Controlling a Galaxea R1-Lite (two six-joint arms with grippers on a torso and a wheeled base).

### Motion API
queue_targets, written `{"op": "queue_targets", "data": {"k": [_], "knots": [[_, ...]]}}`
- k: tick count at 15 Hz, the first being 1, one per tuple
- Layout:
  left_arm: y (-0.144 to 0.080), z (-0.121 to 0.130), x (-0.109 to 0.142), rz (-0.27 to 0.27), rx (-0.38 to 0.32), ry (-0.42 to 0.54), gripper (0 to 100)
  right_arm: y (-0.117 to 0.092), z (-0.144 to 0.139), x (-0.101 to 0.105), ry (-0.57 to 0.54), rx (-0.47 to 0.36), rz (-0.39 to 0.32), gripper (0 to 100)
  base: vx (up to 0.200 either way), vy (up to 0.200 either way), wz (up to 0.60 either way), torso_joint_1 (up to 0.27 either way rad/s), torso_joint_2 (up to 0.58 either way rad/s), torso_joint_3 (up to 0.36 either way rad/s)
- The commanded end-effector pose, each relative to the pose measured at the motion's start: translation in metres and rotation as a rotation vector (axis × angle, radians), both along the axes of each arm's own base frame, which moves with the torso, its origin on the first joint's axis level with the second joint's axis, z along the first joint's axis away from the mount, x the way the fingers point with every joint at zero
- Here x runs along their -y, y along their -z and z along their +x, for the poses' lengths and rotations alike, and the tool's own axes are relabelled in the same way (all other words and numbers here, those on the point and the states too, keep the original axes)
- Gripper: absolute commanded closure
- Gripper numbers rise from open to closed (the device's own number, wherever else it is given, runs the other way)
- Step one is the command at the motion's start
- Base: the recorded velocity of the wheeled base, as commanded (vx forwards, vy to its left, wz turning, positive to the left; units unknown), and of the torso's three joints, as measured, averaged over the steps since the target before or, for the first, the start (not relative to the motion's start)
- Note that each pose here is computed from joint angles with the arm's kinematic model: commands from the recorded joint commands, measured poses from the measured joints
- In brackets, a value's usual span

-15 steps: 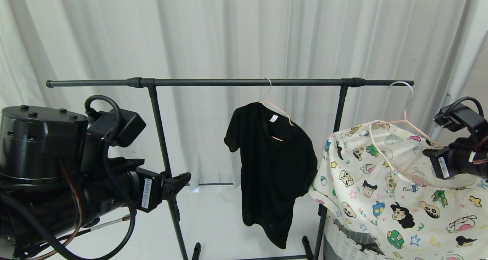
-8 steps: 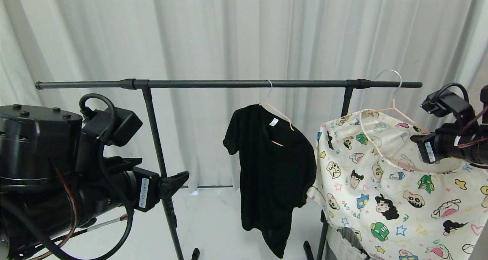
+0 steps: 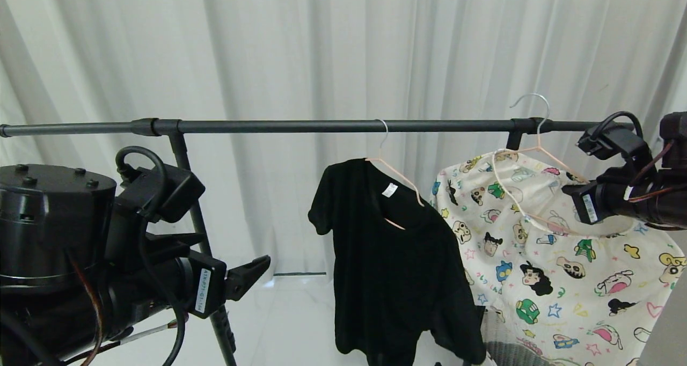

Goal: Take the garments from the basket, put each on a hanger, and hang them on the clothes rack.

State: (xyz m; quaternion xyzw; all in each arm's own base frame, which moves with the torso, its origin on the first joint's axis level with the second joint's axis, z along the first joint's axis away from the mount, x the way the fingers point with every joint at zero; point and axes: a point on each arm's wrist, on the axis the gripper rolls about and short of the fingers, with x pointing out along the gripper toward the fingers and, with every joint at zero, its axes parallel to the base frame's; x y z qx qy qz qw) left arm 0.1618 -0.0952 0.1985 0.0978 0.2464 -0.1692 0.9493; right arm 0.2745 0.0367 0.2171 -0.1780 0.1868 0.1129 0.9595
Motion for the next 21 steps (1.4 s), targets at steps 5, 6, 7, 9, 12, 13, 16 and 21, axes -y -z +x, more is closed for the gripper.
{"op": "queue_targets", "data": {"k": [5,6,7,9,12,13,16,21], "knots": [[-0.001,-0.001,-0.001,-0.001,0.004,0.000,0,0.005,0.007,-0.008,-0.026,-0.017,-0.003,100,0.120,0.000,0.00,0.002,0.00,0.004],[-0.001,-0.001,-0.001,-0.003,0.005,0.000,0,0.007,0.008,-0.009,-0.026,-0.024,-0.004,100,0.000,0.000,0.00,0.000,0.00,0.000],[-0.001,-0.001,-0.001,-0.003,0.005,0.000,0,0.009,0.010,-0.010,-0.029,-0.030,-0.005,100,0.000,0.000,0.00,0.000,0.00,0.000],[-0.001,-0.001,-0.001,-0.002,0.004,0.000,0,0.013,0.018,-0.016,-0.044,-0.045,-0.008,100,0.000,0.000,0.00,0.000,0.00,0.000],[-0.001,-0.001,-0.001,-0.001,0.004,0.000,0,0.027,0.028,-0.025,-0.063,-0.088,-0.017,100,0.000,0.000,0.00,0.000,0.00,0.000],[-0.001,-0.001,-0.001,-0.002,0.006,0.000,0,0.030,0.033,-0.026,-0.062,-0.095,-0.021,100,0.000,0.000,0.00,0.000,0.00,0.000],[-0.002,-0.003,0.000,-0.005,0.010,0.007,0,0.032,0.042,-0.028,-0.054,-0.099,-0.027,100,0.000,0.000,0.00,0.000,0.00,0.000],[-0.002,-0.005,0.002,-0.005,0.011,0.020,0,0.037,0.042,-0.039,-0.081,-0.112,-0.033,100,0.000,0.000,0.00,0.000,0.00,0.000]]}}
